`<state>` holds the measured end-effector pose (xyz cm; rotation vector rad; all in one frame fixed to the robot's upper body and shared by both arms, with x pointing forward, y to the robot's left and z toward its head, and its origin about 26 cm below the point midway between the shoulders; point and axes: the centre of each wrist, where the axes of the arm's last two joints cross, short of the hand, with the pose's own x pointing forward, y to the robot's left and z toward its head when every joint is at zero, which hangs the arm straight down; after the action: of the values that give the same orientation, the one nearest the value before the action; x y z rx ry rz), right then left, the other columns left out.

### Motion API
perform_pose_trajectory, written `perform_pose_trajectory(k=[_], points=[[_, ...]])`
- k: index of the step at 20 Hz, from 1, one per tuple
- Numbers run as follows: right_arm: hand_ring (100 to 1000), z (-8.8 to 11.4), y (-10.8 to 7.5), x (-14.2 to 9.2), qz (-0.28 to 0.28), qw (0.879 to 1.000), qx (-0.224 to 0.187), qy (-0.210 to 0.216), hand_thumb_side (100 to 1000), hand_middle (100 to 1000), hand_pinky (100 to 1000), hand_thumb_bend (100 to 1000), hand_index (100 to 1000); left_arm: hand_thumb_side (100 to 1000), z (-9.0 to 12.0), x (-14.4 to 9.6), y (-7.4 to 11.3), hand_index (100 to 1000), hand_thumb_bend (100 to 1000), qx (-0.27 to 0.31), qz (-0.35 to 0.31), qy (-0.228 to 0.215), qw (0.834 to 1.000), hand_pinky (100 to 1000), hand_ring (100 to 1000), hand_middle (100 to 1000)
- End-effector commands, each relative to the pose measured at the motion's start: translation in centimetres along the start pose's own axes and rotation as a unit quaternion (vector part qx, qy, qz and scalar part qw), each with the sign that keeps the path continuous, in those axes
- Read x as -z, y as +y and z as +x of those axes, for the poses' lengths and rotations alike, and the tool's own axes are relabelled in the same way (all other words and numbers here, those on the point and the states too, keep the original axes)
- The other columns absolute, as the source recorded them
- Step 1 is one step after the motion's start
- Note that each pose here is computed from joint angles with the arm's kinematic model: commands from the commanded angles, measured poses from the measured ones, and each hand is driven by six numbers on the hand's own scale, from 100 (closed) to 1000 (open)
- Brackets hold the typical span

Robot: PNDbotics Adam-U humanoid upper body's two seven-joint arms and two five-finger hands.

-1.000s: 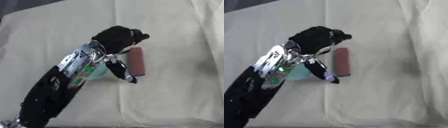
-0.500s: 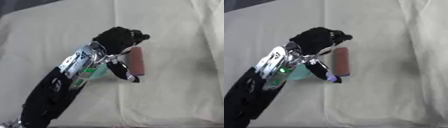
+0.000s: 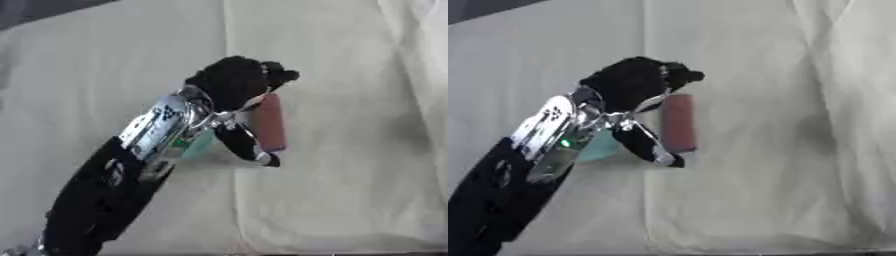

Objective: Pick up objects on the table and place them in the box.

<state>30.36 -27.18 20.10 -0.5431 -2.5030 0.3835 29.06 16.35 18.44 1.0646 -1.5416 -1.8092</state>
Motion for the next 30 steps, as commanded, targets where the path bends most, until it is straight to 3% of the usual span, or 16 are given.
perform_pose_trajectory(k=[1,11,23,30], points=[[603,0.5,-0.5,0.5,-0.001,1.0,-0.004,-0.015,500,868,396,100,820,564,-0.6,-0.4,0.7,1000,797,0.042,0.001,0.002,0.999,760,754,851],[604,0.5,-0.5,0.5,-0.001,1.0,-0.001,-0.016,500,868,395,100,821,579,-1.1,-0.6,0.9,1000,792,0.075,-0.006,-0.001,0.997,788,767,857],[604,0.5,-0.5,0.5,-0.002,1.0,0.0,-0.017,501,869,395,100,821,591,0.0,-0.1,0.7,1000,674,0.023,0.017,0.013,1.0,748,734,834],[604,0.6,-0.5,0.6,-0.003,1.0,0.001,-0.019,500,869,396,100,821,598,0.7,0.5,-0.4,1000,643,-0.003,0.017,0.02,1.0,733,720,825]])
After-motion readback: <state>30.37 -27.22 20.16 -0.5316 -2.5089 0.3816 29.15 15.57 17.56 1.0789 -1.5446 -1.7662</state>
